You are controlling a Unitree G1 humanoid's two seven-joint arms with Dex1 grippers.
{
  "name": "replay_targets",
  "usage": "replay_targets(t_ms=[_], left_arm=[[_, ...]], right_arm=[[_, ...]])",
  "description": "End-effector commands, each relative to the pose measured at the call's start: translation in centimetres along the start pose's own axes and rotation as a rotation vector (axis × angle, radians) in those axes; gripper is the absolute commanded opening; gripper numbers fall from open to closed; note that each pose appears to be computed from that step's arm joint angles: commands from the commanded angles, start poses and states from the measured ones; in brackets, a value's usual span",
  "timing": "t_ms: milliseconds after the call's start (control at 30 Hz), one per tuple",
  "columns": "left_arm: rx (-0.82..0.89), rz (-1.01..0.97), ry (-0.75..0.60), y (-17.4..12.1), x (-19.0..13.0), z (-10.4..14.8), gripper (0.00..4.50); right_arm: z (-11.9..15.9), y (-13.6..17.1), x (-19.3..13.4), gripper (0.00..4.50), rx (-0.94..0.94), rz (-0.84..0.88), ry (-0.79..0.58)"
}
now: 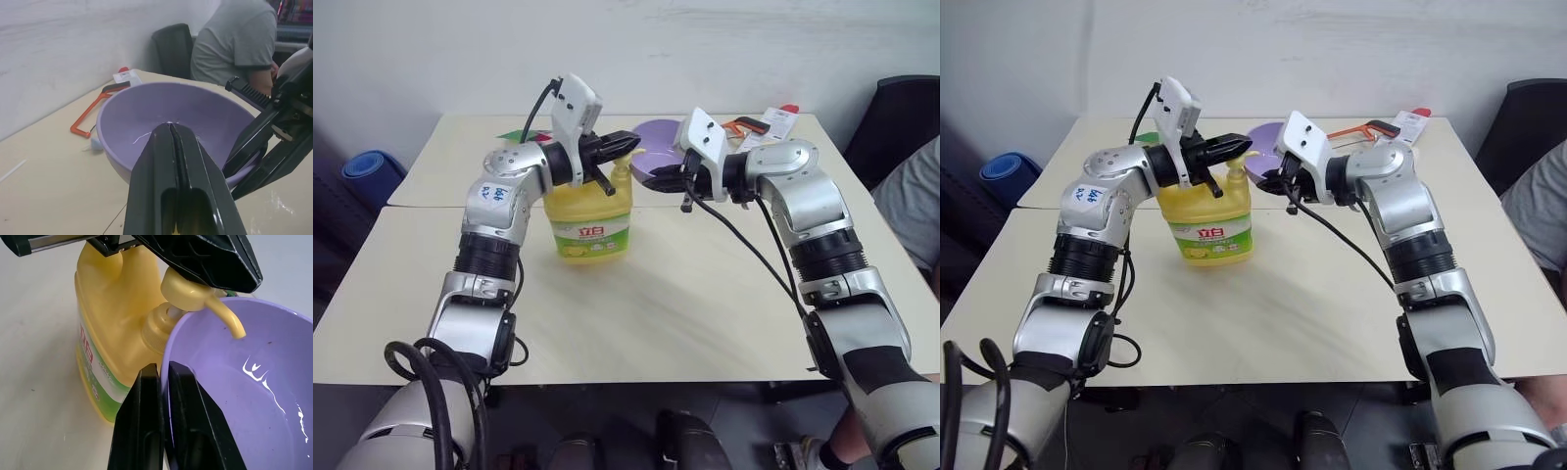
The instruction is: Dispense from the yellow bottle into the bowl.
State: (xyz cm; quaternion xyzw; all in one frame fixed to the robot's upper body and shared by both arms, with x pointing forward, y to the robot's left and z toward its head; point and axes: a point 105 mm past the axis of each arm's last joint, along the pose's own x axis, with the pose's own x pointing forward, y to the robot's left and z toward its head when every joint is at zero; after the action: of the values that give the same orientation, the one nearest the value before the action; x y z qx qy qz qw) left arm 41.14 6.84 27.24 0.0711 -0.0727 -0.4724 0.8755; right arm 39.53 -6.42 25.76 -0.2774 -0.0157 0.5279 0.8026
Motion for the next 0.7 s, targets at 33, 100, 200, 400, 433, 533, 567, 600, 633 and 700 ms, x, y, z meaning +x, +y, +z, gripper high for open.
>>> replay_targets(t_ms=[33, 100, 200, 400, 433, 533, 567, 600, 633, 700], left_arm=[[-0.105, -0.035, -0.035, -0.2, -0.6, -1.3, 0.01], [-0.111, -0.057, -0.146, -0.1, -1.1, 1.3, 0.01], [-0.064, -0.089, -0.247, -0.1, -2.7, 4.1, 0.01], [0.057, -0.129, -0.338, -0.3, -7.6, 6.6, 0.01], [0.054, -0.139, -0.324, -0.5, -8.5, 6.3, 0.01], [0.053, -0.163, -0.252, -1.6, -11.5, 4.5, 0.01], [0.073, -0.181, -0.193, -2.4, -13.2, 3.1, 0.01], [0.085, -0.189, -0.115, -3.3, -14.8, 1.3, 0.01], [0.097, -0.198, -0.054, -4.2, -15.9, 0.0, 0.01], [0.098, -0.191, 0.075, -5.4, -18.0, -3.0, 0.01]], right_arm=[[1.2, -0.1, -0.4, 0.0, -0.01, -0.01, -0.057], [0.6, -0.3, -0.6, 0.0, 0.003, -0.017, -0.049], [-0.4, -0.5, -1.3, 0.0, 0.014, -0.041, -0.033], [-3.7, -0.1, -4.5, 0.0, 0.055, -0.087, 0.013], [-4.5, 0.2, -5.3, 0.0, 0.062, -0.095, 0.028], [-6.9, 1.2, -7.6, 0.0, 0.098, -0.117, 0.056], [-8.1, 1.9, -8.7, 0.0, 0.119, -0.128, 0.067], [-9.5, 2.8, -9.8, 0.0, 0.129, -0.128, 0.091], [-10.4, 3.6, -10.5, 0.0, 0.135, -0.128, 0.109], [-12.1, 5.0, -11.5, 0.0, 0.157, -0.136, 0.121]])
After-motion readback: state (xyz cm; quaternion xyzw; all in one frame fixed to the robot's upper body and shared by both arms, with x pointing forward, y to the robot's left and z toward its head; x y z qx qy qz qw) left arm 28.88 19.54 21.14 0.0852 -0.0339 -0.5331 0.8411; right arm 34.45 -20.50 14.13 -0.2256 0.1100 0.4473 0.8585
